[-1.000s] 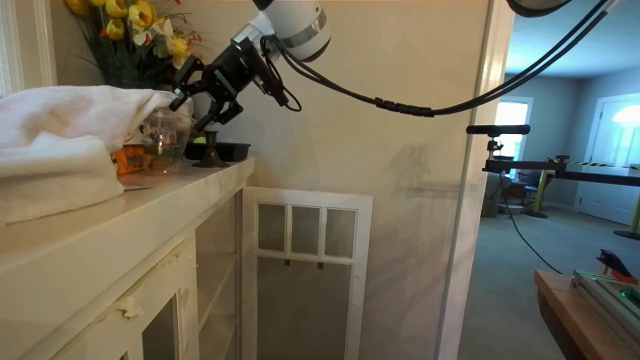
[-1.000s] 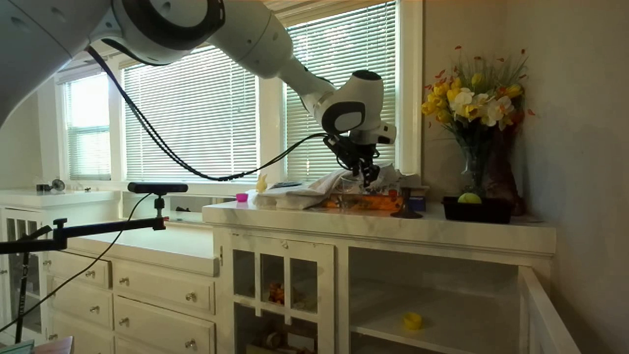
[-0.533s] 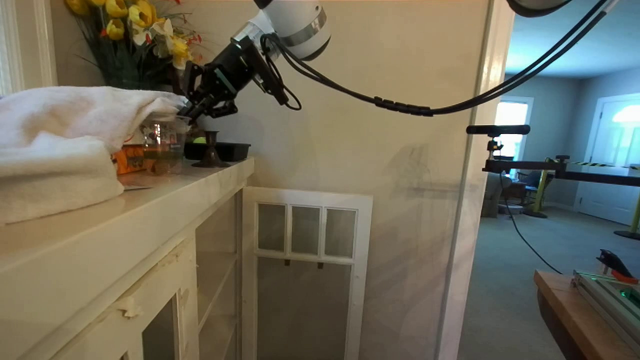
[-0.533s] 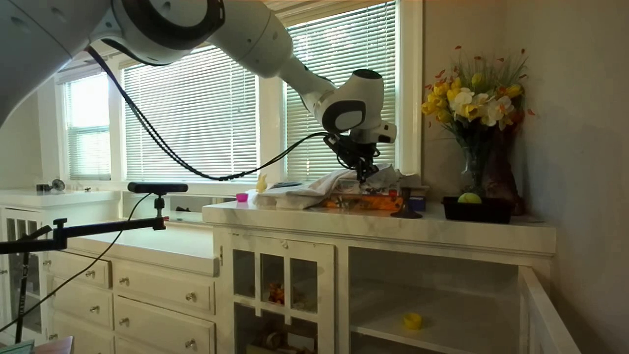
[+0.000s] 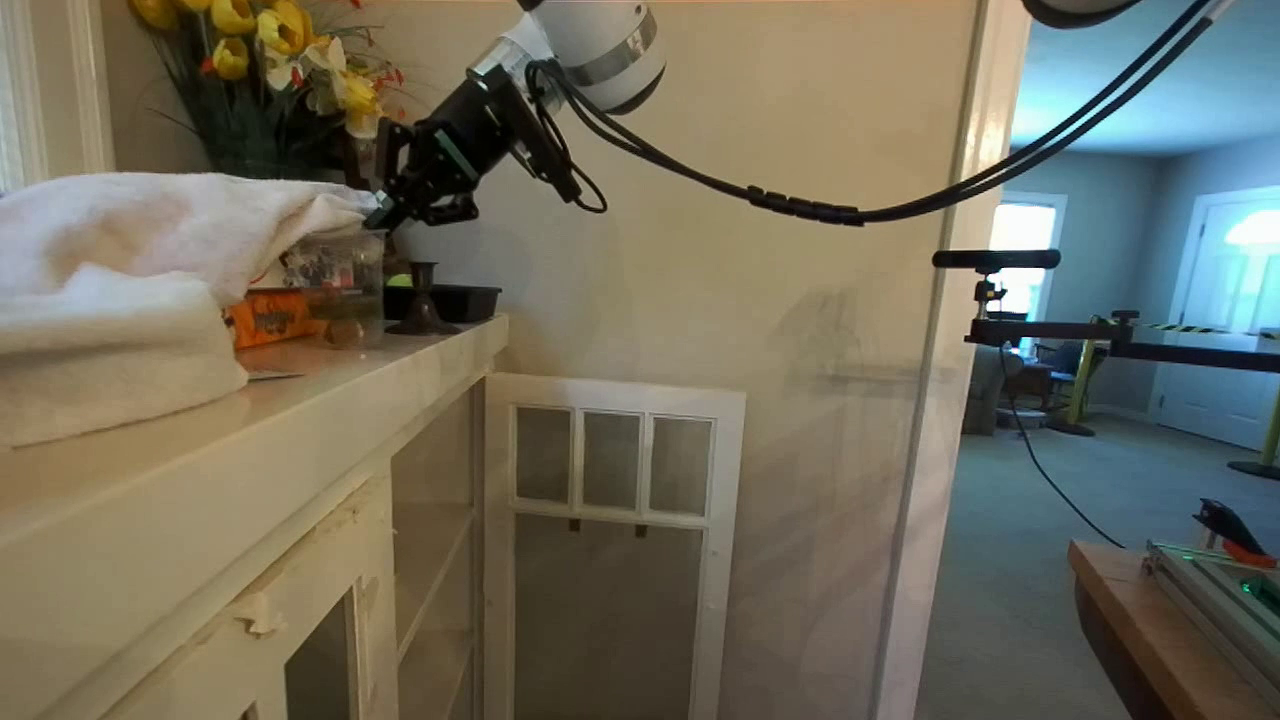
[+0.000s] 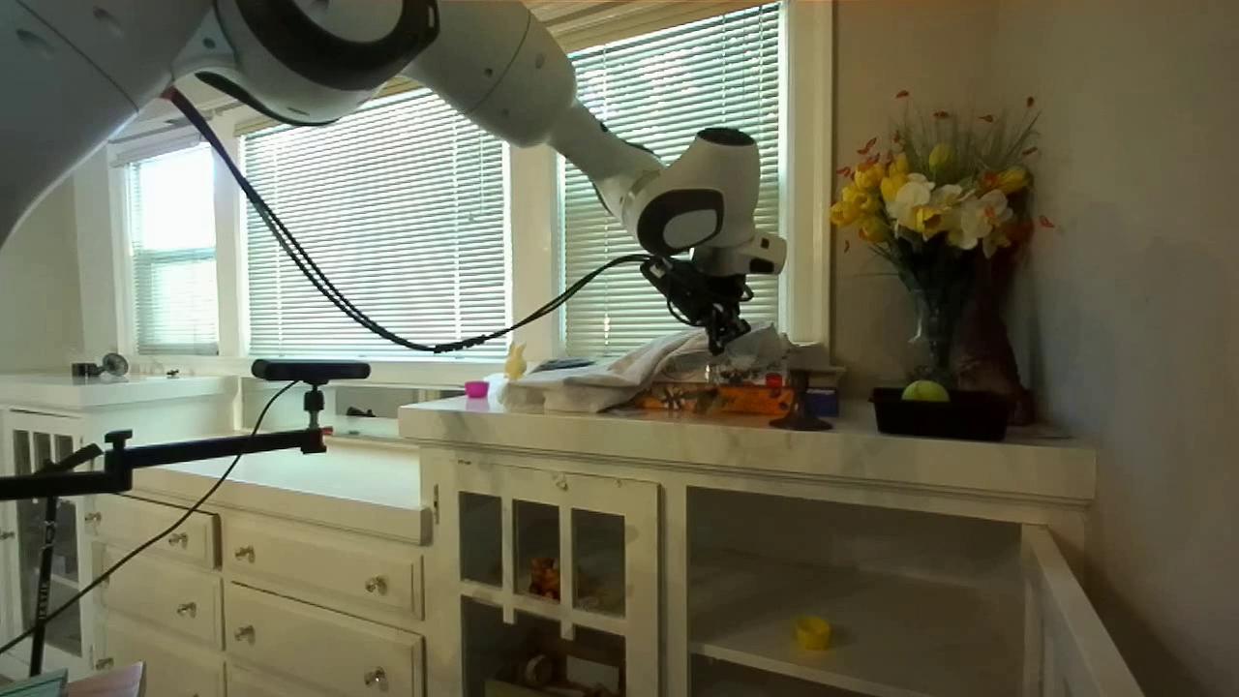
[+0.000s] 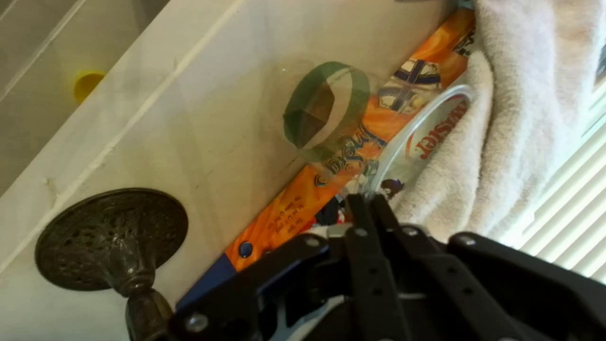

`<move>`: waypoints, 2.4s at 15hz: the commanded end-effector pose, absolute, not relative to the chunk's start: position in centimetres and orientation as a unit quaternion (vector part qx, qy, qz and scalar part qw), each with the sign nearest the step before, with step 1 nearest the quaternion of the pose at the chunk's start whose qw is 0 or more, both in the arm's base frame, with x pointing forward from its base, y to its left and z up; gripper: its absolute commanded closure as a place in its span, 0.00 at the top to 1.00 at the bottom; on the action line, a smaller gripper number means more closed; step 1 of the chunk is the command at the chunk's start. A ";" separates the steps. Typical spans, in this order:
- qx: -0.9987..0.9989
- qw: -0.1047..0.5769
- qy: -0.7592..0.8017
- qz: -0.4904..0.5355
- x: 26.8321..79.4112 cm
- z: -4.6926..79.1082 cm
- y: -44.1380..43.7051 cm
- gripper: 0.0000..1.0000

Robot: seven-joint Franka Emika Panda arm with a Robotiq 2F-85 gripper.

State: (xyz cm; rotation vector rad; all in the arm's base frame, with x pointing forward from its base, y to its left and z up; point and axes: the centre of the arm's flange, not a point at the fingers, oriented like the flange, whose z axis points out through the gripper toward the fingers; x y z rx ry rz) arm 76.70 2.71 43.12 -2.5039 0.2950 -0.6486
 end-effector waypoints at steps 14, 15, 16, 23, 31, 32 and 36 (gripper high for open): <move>-0.830 0.209 0.431 -0.285 68.1 46.1 -16.1 0.01; -0.817 0.206 0.451 -0.293 67.9 45.2 -16.8 0.01; -0.805 0.199 0.470 -0.302 67.8 44.2 -17.4 0.01; -0.739 0.165 0.555 -0.344 65.7 38.1 -20.0 0.01; -0.710 0.176 0.579 -0.360 65.3 31.6 -18.2 0.01; -0.725 0.159 0.566 -0.359 65.9 32.5 -18.5 0.05; -0.724 0.165 0.567 -0.356 66.0 31.7 -17.8 0.05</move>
